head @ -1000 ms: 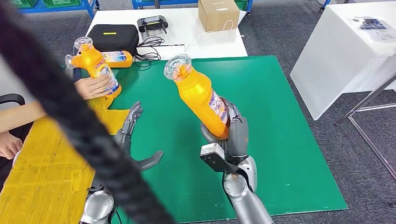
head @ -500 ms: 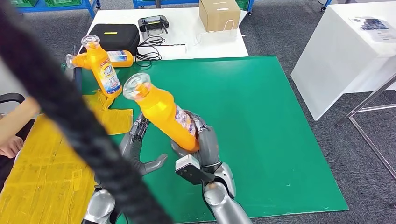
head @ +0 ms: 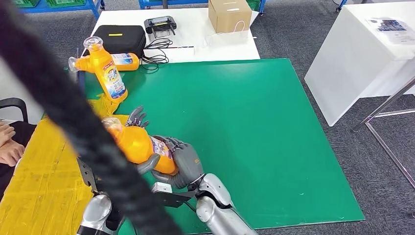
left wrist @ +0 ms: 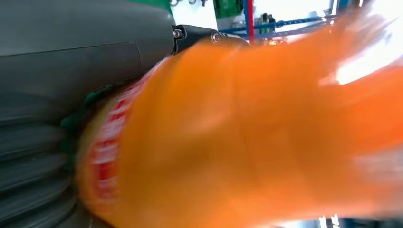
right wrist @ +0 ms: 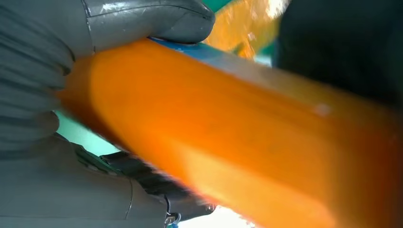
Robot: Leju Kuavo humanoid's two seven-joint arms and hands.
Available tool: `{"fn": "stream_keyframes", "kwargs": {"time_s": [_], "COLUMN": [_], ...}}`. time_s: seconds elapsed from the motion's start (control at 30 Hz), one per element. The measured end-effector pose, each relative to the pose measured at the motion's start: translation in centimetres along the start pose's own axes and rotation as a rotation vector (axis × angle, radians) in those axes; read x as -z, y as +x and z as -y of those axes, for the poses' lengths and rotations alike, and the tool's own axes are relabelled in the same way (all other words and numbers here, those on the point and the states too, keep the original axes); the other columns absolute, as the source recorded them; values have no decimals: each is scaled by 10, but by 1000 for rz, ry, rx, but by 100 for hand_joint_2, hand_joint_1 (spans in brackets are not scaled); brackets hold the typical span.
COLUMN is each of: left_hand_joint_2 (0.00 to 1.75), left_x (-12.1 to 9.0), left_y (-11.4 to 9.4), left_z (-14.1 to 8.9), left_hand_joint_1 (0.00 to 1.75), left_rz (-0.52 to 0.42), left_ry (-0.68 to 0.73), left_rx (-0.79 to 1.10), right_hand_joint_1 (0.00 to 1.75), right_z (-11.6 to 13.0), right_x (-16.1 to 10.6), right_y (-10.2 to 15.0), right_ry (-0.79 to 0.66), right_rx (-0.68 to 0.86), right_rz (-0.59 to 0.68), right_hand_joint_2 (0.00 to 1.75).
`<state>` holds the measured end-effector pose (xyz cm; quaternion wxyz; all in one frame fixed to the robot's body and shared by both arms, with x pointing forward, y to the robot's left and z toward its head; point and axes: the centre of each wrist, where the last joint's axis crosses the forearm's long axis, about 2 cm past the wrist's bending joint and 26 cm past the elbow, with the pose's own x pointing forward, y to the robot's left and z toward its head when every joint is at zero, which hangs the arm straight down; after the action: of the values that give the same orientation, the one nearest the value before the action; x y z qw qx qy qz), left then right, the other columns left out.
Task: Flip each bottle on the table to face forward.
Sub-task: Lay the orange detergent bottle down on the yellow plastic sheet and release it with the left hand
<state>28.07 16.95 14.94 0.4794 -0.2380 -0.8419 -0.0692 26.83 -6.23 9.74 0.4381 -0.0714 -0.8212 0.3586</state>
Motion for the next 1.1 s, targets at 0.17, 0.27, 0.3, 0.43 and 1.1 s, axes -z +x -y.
{"fn": "stream_keyframes", "kwargs": {"time_s": [0.17, 0.27, 0.3, 0.43, 1.1], "left_hand_joint_2": [175, 175, 175, 175, 175], "left_x": [-3, -3, -4, -4, -1], "left_y": [0, 0, 0, 0, -6], "left_z": [-4, -5, -6, -6, -7], "left_hand_joint_1": [0, 0, 0, 14, 175], "left_rz": [-1, -2, -3, -4, -20], "left_ry": [16, 21, 22, 25, 51], "left_rx": [-7, -6, -6, -5, 48], "right_hand_joint_1": [175, 175, 175, 175, 123], "right_z": [-7, -8, -8, -8, -10], "right_x": [-2, 0, 0, 0, -5], "right_y": [-5, -6, -7, -7, -8], "right_ry": [41, 51, 53, 61, 32], "right_rx": [-7, -11, -13, -14, 52], "right_rz": [-16, -15, -14, -14, -30], "right_hand_joint_2": [175, 175, 175, 175, 175]}}
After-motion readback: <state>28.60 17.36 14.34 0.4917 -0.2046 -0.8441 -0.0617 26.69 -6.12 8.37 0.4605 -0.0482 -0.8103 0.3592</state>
